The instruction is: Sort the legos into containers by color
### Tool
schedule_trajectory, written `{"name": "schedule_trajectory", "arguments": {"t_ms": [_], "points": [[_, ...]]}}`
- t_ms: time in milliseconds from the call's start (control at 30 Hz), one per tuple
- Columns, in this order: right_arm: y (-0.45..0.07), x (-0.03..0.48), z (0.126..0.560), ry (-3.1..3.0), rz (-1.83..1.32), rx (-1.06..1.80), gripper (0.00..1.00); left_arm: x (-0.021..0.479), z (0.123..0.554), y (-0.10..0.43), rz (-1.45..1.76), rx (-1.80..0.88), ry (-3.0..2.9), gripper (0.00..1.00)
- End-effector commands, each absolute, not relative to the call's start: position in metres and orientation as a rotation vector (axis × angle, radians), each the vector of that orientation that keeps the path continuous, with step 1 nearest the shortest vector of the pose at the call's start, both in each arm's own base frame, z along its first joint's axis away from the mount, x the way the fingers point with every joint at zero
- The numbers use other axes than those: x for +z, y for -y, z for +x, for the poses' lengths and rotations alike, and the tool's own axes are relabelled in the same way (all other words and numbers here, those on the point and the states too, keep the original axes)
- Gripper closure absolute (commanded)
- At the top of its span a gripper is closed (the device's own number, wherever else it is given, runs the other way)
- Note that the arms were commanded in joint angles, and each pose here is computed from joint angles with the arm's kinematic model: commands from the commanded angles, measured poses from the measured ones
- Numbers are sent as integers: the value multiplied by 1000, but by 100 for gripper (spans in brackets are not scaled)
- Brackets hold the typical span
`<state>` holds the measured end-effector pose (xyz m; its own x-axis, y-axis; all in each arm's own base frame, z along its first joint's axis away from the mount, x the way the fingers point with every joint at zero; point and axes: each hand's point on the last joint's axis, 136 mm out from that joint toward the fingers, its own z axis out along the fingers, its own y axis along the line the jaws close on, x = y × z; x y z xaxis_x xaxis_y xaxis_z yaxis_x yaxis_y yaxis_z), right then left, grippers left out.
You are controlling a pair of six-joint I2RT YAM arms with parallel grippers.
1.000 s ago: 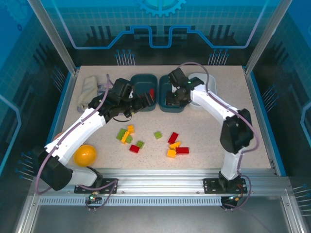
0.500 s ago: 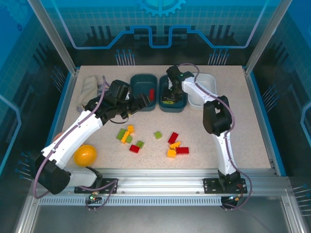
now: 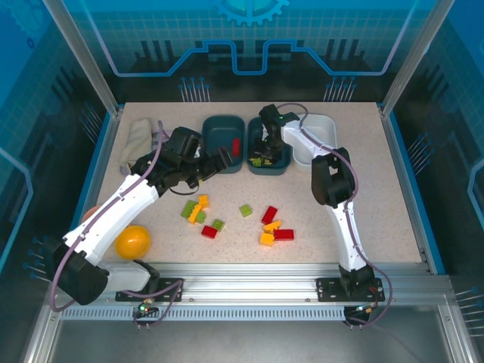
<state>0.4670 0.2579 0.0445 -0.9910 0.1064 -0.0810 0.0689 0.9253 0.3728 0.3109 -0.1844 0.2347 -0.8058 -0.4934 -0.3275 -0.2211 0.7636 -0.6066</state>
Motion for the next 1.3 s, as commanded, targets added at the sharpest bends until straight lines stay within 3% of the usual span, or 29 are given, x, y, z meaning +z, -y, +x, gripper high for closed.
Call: {"name": "schedule_trajectory", "arguments": {"t_ms": [0,200,333,533,733,1033,1267], "points": [[-253,84,472,-2915,121,563,48,234,301,176,-557,-752,-2486,12],[-247,155,461,-2772,47,484,52,229,288,166,-566,-711,-2507,13],[-245,186,417,-2715,-63,416,52,217,273,162,-515,-673,-2569,12],[-229,141,293,-2886,-325,224,33,192,241,166,-374,-660,-2675,12],[-217,100,208,-3056,-345,291,34,165,215,173,-335,-678,-2752,13],[-219,76,200,-3168,115,406,46,157,210,193,-302,-709,-2781,13],[-216,58,206,-3174,396,461,43,161,208,195,-288,-711,-2777,13]]}}
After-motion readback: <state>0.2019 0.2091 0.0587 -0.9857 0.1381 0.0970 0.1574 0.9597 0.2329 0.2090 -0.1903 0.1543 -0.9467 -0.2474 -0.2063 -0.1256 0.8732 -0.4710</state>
